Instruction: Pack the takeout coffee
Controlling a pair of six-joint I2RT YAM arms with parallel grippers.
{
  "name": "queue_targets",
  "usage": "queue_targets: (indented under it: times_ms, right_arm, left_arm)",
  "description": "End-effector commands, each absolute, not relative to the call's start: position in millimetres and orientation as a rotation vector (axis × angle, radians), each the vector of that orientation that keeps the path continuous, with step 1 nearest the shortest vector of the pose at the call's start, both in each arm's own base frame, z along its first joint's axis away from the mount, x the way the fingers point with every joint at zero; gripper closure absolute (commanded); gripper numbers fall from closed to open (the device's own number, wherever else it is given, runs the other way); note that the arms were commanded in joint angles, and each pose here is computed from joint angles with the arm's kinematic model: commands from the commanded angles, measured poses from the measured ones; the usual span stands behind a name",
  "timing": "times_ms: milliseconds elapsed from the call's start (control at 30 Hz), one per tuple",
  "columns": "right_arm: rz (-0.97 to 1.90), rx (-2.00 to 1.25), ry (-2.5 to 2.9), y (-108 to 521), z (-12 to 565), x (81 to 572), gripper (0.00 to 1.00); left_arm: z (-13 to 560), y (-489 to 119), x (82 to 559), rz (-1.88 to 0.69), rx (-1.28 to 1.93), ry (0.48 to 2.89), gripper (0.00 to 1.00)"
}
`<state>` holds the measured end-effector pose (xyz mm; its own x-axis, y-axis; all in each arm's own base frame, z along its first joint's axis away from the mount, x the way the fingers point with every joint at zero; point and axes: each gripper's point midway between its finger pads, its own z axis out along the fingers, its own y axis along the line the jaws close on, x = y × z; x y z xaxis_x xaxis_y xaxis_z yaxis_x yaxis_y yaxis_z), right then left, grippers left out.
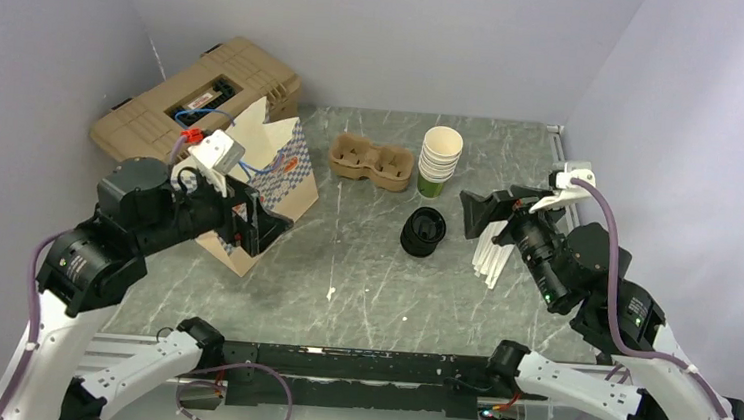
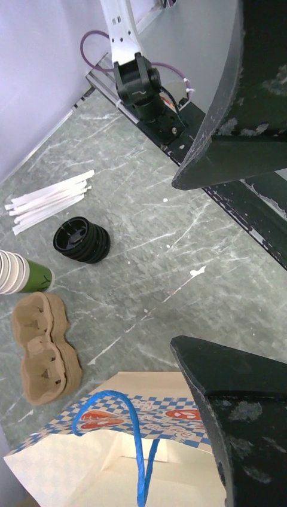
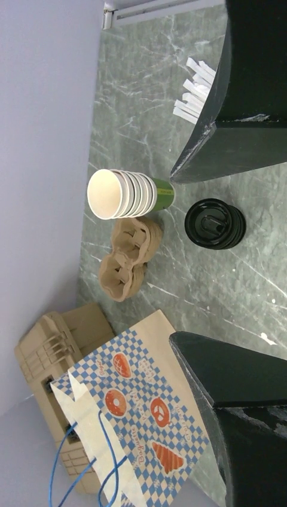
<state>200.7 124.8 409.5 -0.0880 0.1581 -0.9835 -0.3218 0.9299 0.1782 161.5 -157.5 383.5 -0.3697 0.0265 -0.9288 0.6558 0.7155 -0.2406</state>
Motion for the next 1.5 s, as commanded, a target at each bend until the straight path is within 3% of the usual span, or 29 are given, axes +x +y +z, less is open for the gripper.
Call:
queue_targets:
  times_ms: [0, 400, 767, 1133, 1467]
  right_arm:
    - [0.367, -0.121, 1.608, 120.7, 420.0, 203.1, 0.00]
    - [0.248, -0.155, 1.637, 117.8, 427.5, 212.1, 0.01]
    - [0.076, -0.287, 1.780, 169.5, 429.1, 261.4, 0.07]
    - [0.107, -0.323, 1.969, 186.9, 390.9, 336.4, 0.16]
    - [0.146, -0.281, 2.116, 186.2, 343.0, 393.9, 0.36]
  left_arm:
    - [383.2, -157.9, 180.0, -0.669, 0.524, 1.845, 0.01]
    - [360.1, -166.6, 190.2, -0.662, 0.579, 1.830, 0.01]
    - [342.0, -178.6, 192.0, -0.693, 0.666, 1.725, 0.01]
    - [309.3, -183.9, 198.8, -0.703, 0.662, 1.803, 0.01]
    - [301.5, -180.0, 201.5, -0.680, 0.635, 1.815, 0.01]
